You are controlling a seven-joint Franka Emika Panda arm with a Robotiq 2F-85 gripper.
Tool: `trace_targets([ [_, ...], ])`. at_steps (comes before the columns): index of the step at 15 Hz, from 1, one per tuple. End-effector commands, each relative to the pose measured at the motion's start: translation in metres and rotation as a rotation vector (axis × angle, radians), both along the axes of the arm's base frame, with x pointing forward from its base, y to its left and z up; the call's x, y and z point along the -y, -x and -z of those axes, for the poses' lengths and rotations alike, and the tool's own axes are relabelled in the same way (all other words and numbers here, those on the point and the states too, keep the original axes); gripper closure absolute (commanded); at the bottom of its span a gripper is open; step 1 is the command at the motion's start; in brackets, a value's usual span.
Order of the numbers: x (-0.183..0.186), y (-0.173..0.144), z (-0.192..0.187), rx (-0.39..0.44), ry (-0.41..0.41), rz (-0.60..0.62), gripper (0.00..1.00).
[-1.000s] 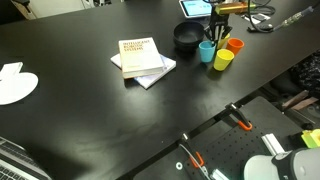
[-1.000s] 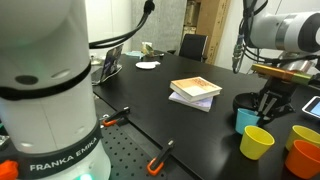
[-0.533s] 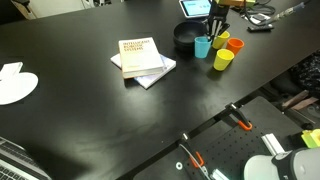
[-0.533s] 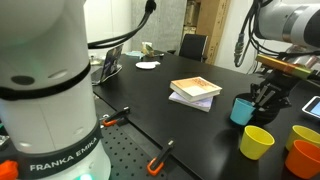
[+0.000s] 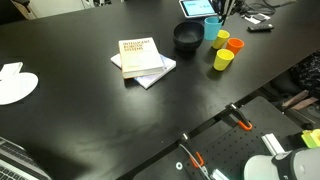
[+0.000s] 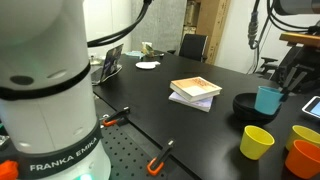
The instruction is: Stack the cups on top of eachother
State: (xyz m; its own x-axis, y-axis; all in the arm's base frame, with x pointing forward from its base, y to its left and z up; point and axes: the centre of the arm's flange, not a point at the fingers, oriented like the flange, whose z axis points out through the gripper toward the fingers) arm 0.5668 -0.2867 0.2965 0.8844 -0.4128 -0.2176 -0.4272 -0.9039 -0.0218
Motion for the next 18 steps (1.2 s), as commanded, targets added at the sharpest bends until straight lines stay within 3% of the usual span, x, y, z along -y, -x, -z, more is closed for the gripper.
trace_targets([
  [1, 0.019, 0.005, -0.039, 0.028, 0.053, 0.032, 0.93],
  [18, 0.089, -0.012, -0.002, 0.087, 0.172, 0.209, 0.92],
])
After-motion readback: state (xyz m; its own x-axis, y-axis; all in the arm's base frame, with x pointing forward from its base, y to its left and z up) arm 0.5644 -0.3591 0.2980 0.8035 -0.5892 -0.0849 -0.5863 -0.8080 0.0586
